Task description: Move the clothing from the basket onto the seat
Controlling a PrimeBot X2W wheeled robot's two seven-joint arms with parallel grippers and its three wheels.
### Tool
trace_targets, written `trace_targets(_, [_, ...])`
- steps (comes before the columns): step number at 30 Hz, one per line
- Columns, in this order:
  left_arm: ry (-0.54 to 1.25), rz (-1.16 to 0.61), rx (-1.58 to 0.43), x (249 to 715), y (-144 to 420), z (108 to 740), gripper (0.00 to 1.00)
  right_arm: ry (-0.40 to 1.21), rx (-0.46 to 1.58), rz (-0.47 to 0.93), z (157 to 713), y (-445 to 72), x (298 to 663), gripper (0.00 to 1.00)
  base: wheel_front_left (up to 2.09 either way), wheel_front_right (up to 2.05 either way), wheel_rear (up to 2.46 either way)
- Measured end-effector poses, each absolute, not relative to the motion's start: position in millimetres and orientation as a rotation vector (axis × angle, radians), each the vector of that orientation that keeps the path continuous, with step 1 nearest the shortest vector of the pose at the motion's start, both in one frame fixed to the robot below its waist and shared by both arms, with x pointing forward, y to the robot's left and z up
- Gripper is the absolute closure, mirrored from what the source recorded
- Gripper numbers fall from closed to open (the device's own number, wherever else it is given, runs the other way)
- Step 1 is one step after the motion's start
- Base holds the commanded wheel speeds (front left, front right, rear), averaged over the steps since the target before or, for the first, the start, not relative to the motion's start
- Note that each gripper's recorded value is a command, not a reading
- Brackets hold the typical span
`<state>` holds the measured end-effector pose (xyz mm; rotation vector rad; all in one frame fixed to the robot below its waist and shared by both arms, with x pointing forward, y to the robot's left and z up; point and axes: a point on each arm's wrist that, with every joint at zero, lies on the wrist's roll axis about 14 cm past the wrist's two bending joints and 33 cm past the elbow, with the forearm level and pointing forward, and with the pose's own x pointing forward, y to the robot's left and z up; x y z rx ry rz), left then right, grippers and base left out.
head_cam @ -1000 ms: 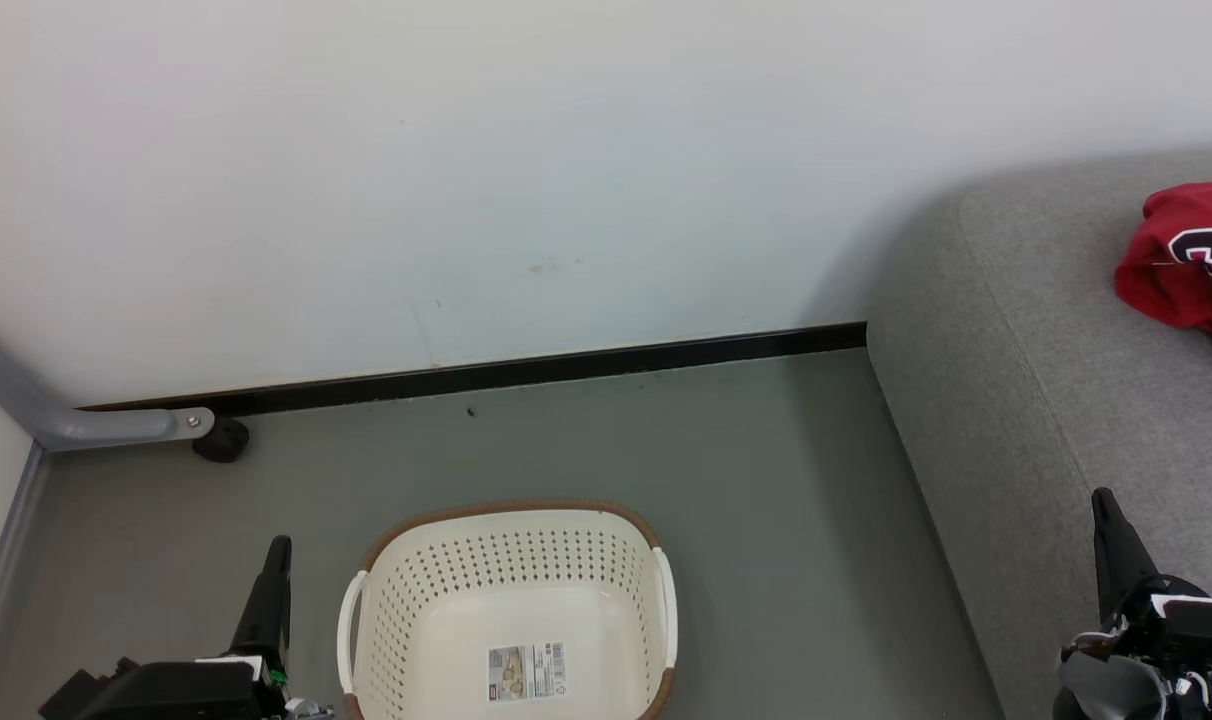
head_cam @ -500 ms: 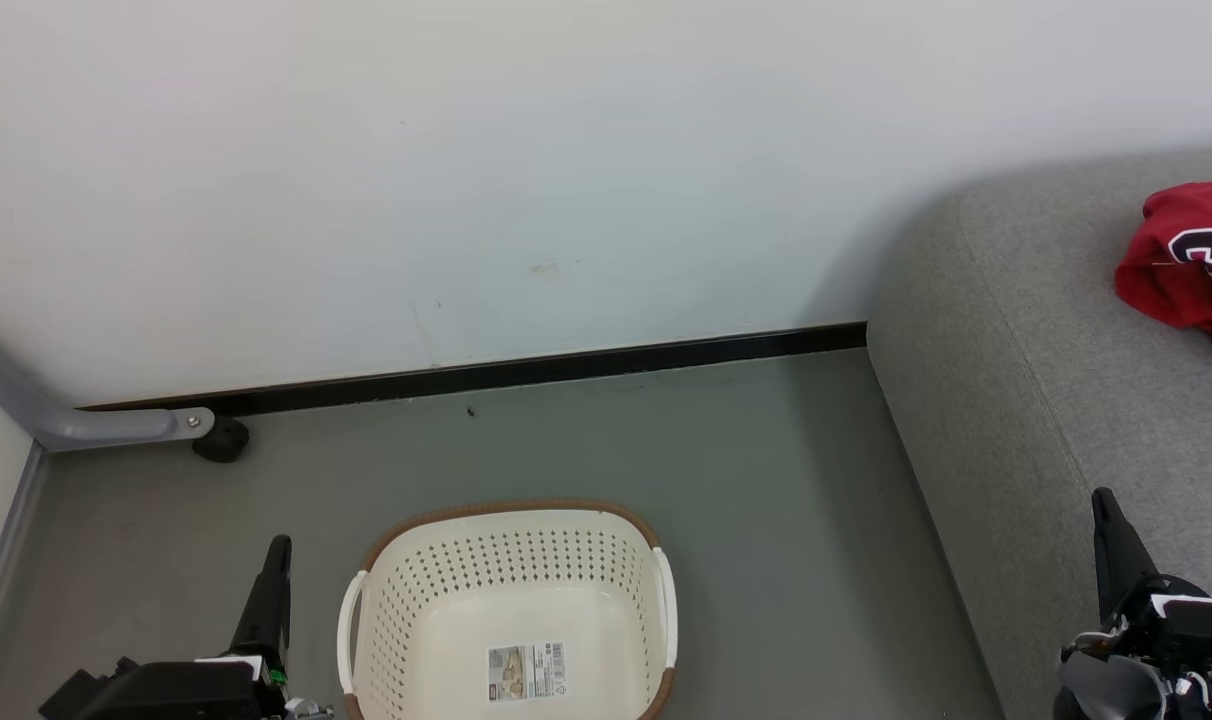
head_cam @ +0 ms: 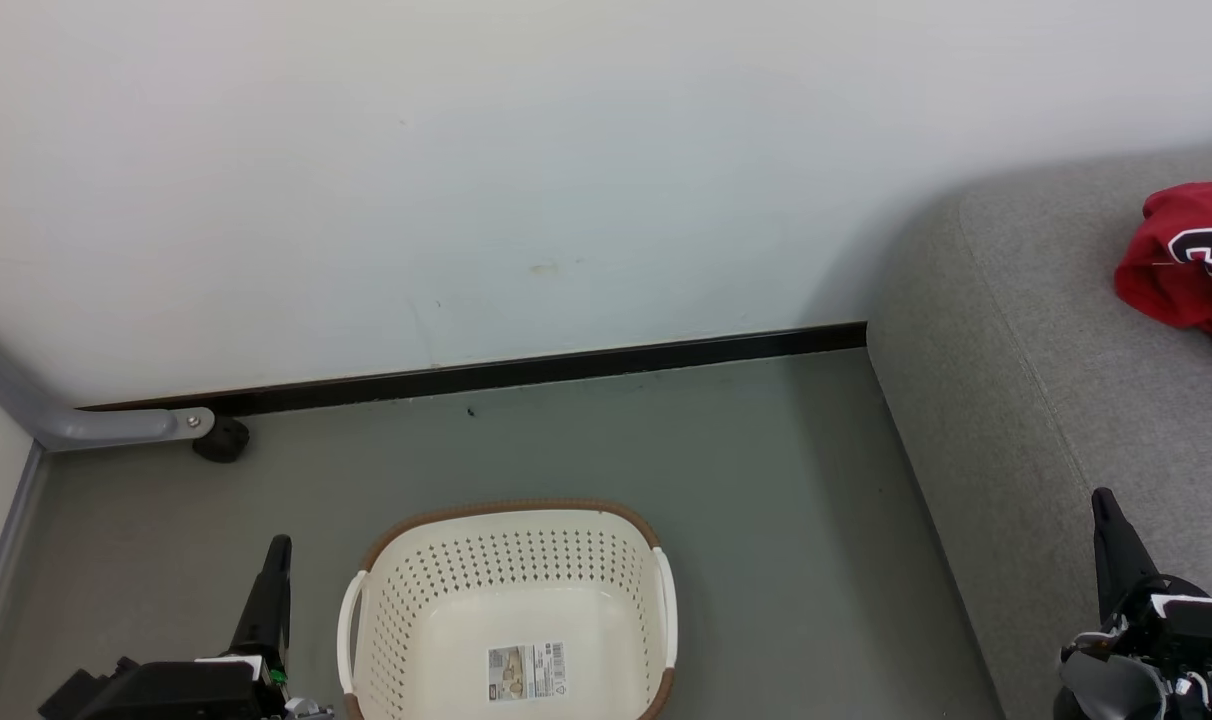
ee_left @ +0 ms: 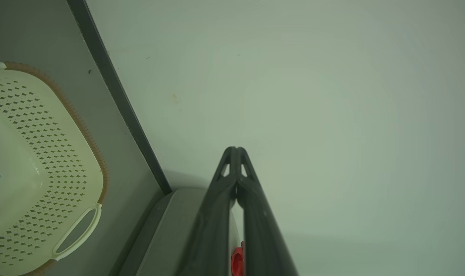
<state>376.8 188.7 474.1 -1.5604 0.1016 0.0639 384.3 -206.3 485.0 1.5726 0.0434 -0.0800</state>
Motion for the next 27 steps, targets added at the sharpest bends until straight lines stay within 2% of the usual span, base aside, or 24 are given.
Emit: trace_targets(27, [0.101, 0.063, -1.560, 376.8, 188.7, 474.2, 1.00, 0.043, 1.573, -0.080, 485.0, -206.3, 384.2, 1.00, 0.00, 0.00, 0.00])
